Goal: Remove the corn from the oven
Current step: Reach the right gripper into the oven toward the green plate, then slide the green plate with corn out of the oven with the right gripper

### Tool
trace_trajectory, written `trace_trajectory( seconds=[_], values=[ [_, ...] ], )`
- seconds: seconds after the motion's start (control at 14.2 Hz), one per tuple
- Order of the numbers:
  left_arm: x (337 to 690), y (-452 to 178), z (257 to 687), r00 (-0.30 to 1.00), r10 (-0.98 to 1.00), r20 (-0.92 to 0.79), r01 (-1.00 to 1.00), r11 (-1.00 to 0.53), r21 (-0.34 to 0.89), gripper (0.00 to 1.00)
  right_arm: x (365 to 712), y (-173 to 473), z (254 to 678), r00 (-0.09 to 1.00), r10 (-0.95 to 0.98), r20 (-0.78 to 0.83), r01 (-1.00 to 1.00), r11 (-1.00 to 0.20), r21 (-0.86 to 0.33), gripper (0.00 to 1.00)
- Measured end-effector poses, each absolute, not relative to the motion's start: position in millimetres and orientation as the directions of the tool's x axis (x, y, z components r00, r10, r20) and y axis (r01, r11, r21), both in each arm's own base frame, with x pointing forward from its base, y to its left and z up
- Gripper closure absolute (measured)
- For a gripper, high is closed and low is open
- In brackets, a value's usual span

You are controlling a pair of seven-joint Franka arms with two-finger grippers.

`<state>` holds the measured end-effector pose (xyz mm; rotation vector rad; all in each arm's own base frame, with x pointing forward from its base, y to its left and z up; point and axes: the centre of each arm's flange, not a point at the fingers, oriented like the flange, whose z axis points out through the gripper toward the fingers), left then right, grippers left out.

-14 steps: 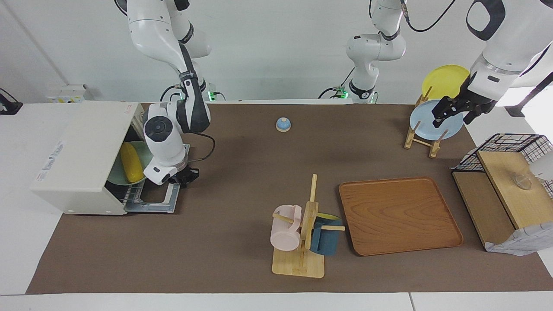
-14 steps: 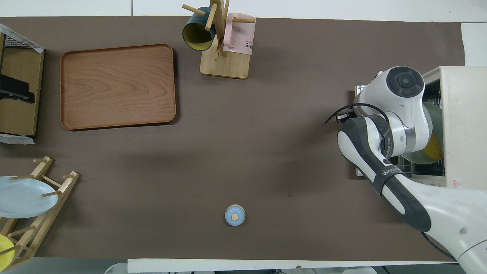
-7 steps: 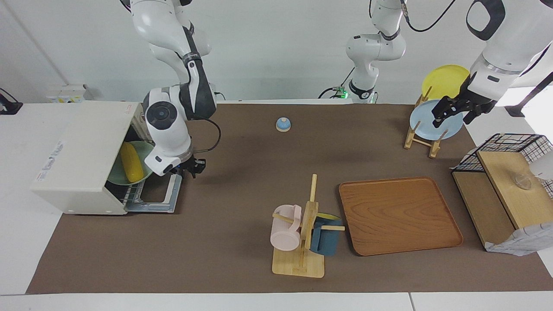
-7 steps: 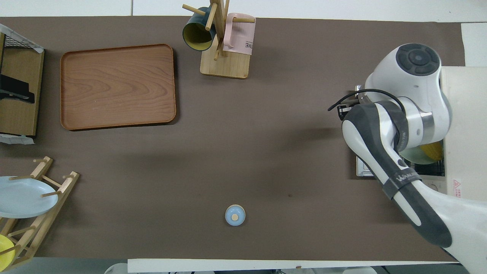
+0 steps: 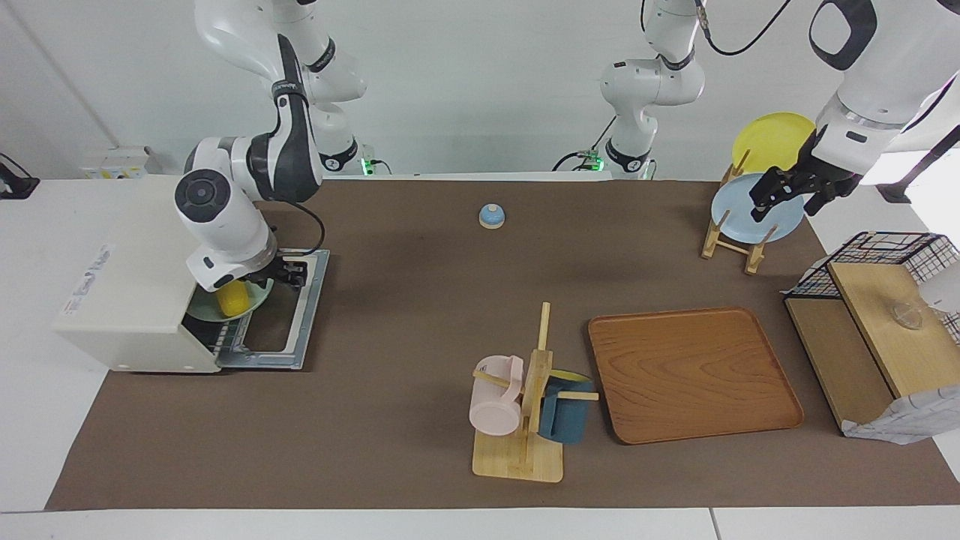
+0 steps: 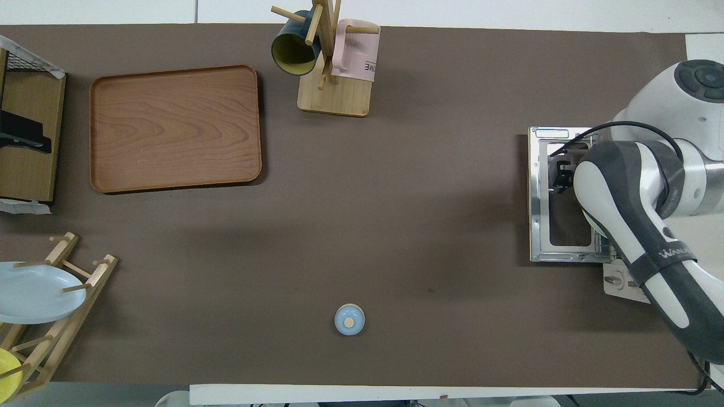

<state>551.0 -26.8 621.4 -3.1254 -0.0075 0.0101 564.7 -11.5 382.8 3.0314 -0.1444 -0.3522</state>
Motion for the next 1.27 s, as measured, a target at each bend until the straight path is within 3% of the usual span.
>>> trace_trajectory(
  seconds=[0.21, 0.28, 0.49, 0.63, 0.71, 0.99, 1.27],
  values=[
    [551, -27, 621, 1.0, 0.005, -0.007, 0.005, -1.0, -0.016, 0.0, 560, -18, 373, 0.968, -0.106, -0.229, -0.087, -0.992, 0.094, 0.37],
    [551, -27, 621, 1.0, 0.005, -0.007, 0.005, -1.0, -0.016, 0.0, 558, -18, 368, 0.968, -0.1, -0.228, -0.081, -0.992, 0.094, 0.44],
    [551, -27, 621, 1.0, 0.005, -0.007, 0.005, -1.0, -0.016, 0.0, 555, -20, 364, 0.971, -0.021, -0.238, 0.012, -0.99, 0.139, 0.81],
    [551, -27, 621, 1.0, 0.005, -0.007, 0.005, -1.0, -0.016, 0.0, 555, -15, 365, 0.971, 0.018, -0.24, 0.057, -0.986, 0.157, 0.85],
    [551, -27, 621, 1.0, 0.005, -0.007, 0.005, -1.0, -0.016, 0.0, 555, -7, 368, 0.971, 0.037, -0.238, 0.079, -0.983, 0.167, 0.97],
    [551, -27, 621, 1.0, 0.005, -0.007, 0.005, -1.0, -0.016, 0.0, 567, 85, 408, 0.974, 0.094, -0.205, 0.136, -0.97, 0.2, 0.98],
    [551, -27, 621, 1.0, 0.005, -0.007, 0.005, -1.0, -0.016, 0.0, 581, 244, 434, 0.987, -0.008, -0.159, 0.025, -0.978, 0.207, 0.98]
  ],
)
